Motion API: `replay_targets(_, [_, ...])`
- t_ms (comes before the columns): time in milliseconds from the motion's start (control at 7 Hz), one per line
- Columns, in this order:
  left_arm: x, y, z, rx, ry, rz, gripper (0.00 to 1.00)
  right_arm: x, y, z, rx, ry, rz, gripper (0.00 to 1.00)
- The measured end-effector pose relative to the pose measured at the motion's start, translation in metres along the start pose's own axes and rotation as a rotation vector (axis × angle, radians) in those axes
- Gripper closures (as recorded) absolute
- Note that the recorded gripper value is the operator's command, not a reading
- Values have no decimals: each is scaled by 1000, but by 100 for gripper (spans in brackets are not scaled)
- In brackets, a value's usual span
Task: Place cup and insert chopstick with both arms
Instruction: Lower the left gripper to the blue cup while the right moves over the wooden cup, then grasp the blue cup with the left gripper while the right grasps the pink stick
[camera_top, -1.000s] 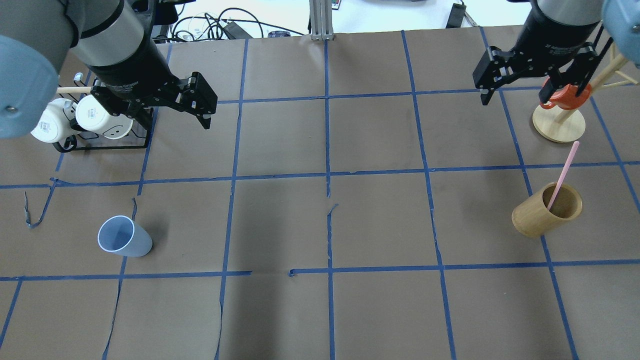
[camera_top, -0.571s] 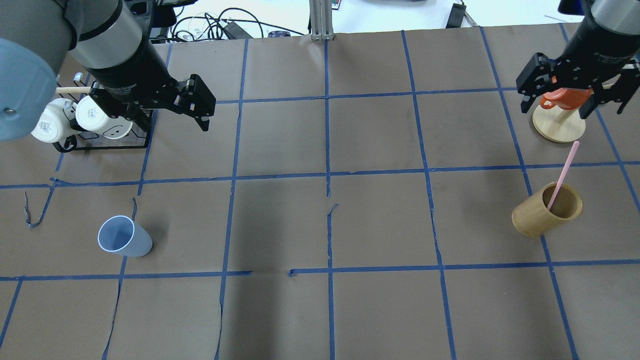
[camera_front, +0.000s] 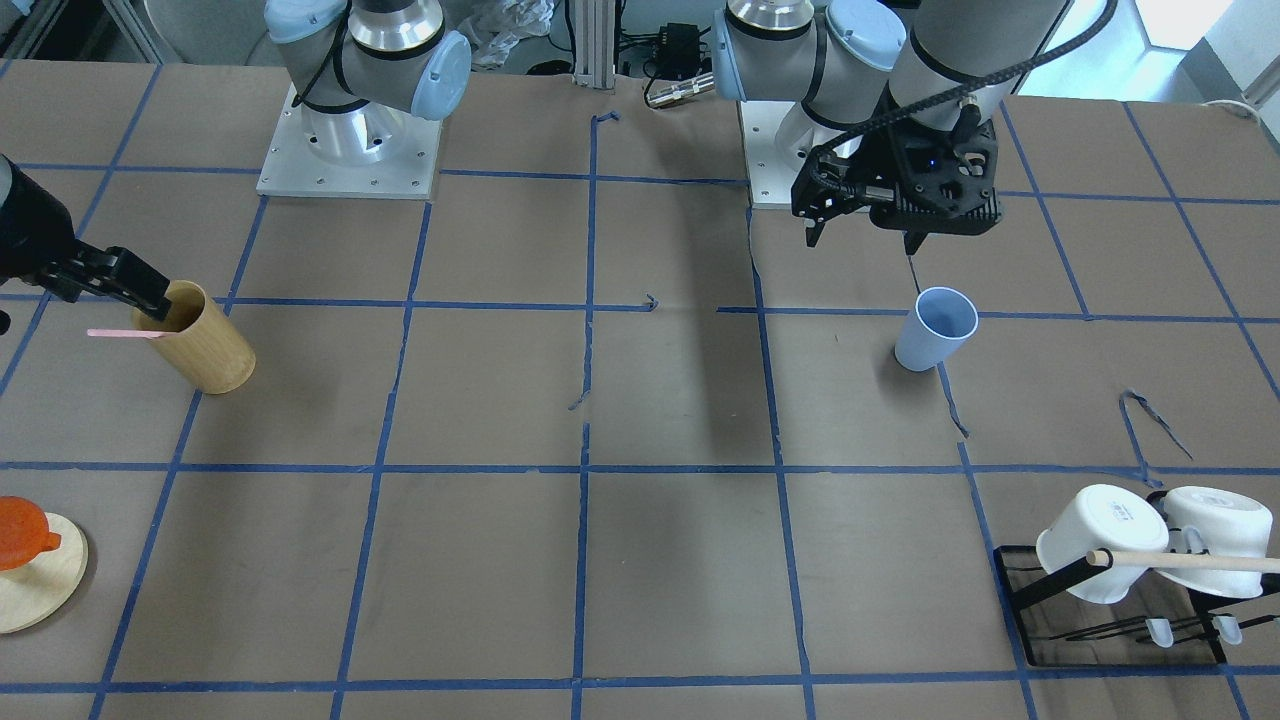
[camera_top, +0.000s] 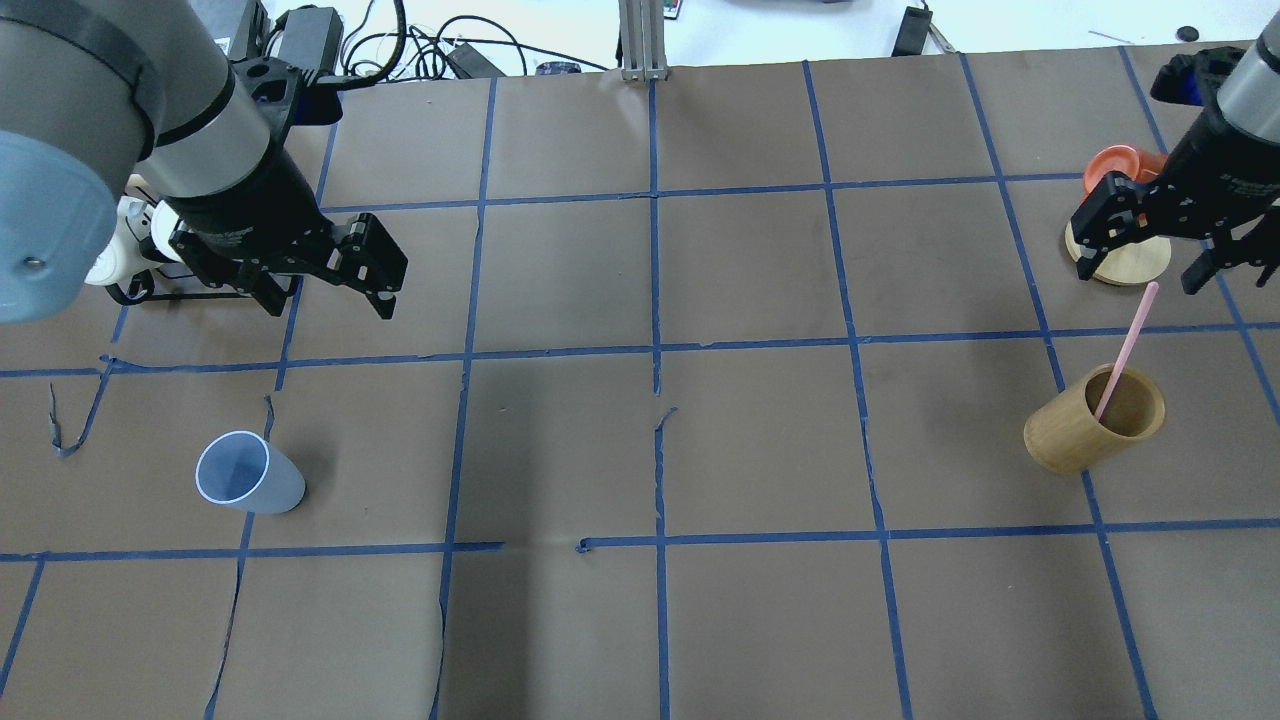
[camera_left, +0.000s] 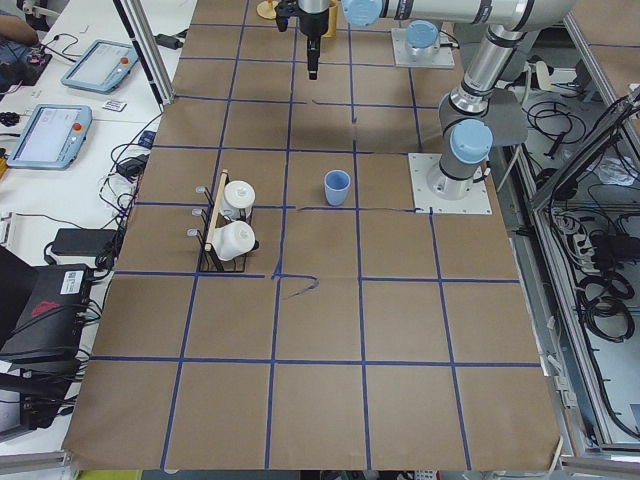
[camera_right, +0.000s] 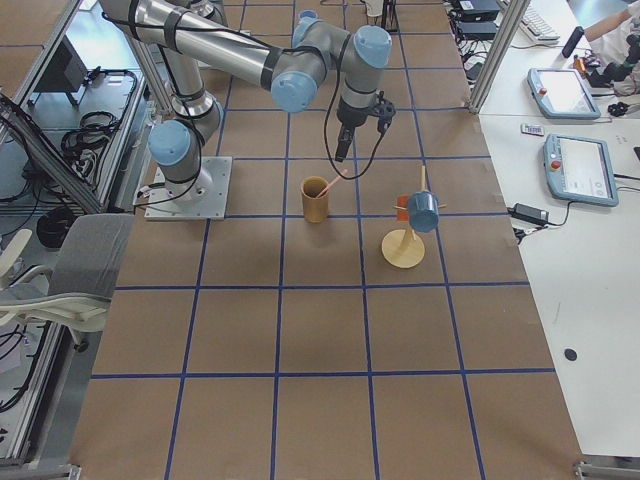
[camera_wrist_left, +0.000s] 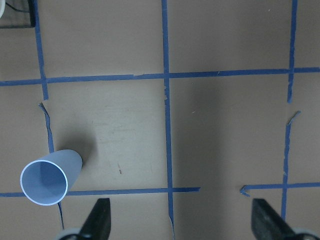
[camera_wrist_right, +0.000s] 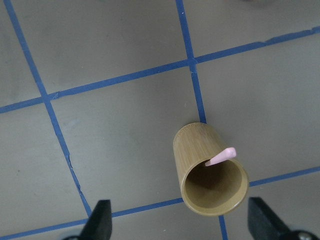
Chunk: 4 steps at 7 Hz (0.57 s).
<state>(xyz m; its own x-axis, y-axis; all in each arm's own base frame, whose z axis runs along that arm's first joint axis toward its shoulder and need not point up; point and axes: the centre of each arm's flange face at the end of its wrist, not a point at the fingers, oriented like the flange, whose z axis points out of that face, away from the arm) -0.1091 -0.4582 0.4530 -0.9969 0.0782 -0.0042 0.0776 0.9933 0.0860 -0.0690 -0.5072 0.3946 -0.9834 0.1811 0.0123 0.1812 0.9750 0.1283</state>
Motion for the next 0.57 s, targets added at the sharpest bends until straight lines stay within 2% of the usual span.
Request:
replay_targets(286, [-58,9,60,-100,-48,-2,0,17,0,29,34,8,-98,12])
replay_targets(571, [-95,23,120,-130,-62,-20,3,35,1,35,40,7,-98,42])
